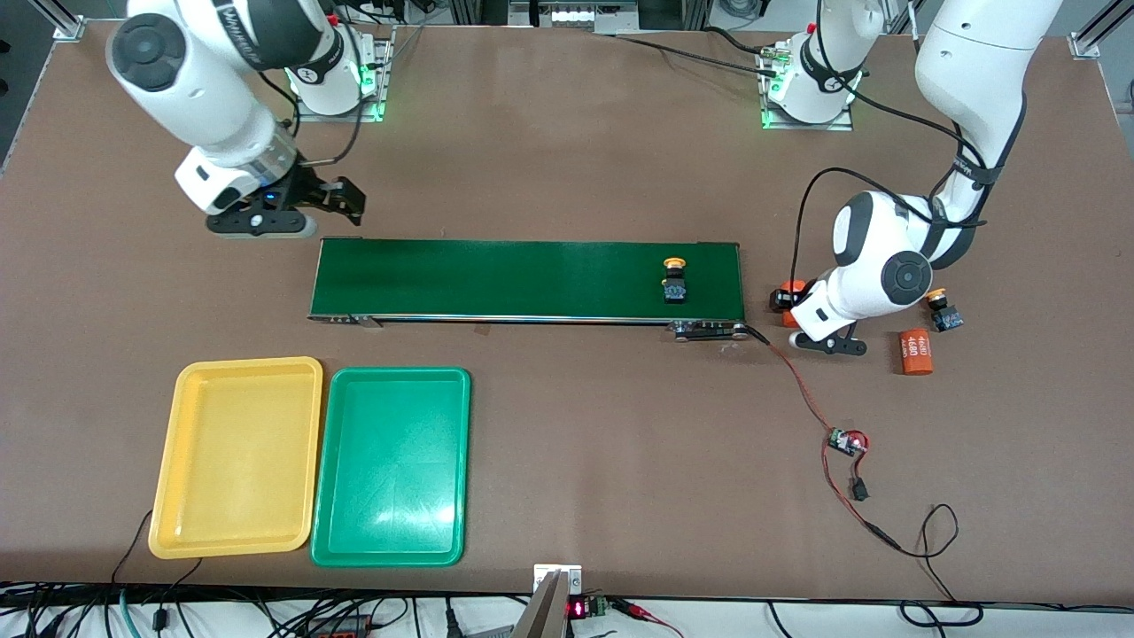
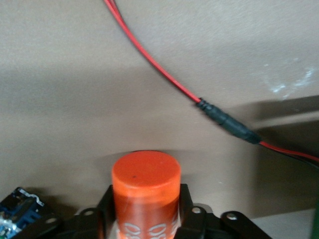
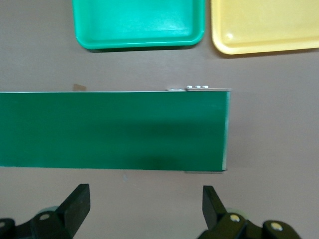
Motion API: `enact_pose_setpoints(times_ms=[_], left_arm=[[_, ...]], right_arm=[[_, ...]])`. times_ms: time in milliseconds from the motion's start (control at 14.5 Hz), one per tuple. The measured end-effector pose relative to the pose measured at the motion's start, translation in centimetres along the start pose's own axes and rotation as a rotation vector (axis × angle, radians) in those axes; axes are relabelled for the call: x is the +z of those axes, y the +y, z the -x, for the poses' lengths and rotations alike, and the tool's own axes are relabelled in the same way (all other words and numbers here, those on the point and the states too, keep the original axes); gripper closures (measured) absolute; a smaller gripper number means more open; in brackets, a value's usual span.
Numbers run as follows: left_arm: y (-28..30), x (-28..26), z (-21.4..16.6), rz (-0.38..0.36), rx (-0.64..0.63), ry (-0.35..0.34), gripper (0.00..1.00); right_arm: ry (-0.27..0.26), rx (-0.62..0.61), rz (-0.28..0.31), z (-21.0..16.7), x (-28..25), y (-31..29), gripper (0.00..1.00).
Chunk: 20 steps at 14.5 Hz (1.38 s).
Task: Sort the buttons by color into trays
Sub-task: 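Grasp the orange cylinder with the left gripper while the right gripper nears the belt, then set the orange cylinder on the belt with the left gripper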
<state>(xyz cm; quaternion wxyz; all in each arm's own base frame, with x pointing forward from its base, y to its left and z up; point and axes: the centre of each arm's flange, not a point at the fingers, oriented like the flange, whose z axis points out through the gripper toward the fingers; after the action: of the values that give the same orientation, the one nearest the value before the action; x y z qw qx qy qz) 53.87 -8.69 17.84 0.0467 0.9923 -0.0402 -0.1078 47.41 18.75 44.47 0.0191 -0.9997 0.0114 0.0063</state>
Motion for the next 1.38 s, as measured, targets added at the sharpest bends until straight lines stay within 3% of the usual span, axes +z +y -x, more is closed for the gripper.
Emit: enact_pose_setpoints(times_ms=[344,619,826,963,1170,1376], left_arm=[[5.2,-5.1,0.8,0.004,0.102,0.039,0.5],[8.9,-7.6,2.2,-0.002,0.394,0.005,0.5],[12.6,-7.7,3.7,-0.001,0.543,-0.04,0.5],[15.1,-7.5,4.6,-0.052,0.664,-0.048,0.5],[17.4,-7.1,5.4,-0.203,0.878,-0.06,0.5],[18.3,-6.6,5.4,-0.259,1.025,-0.057,0.5]], right_arm=[[0.037,-0.01,0.013,1.7,2.0,-4.7,0.0],[0.017,-0.044,0.03,2.6,4.0,-7.1,0.0],[0.012,-0.061,0.043,2.8,4.7,-7.7,0.0],[0.012,-0.06,0.044,2.8,4.7,-7.7,0.0],[0.013,-0.058,0.044,2.7,4.7,-7.6,0.0],[0.015,-0.051,0.046,2.8,4.7,-7.7,0.0]])
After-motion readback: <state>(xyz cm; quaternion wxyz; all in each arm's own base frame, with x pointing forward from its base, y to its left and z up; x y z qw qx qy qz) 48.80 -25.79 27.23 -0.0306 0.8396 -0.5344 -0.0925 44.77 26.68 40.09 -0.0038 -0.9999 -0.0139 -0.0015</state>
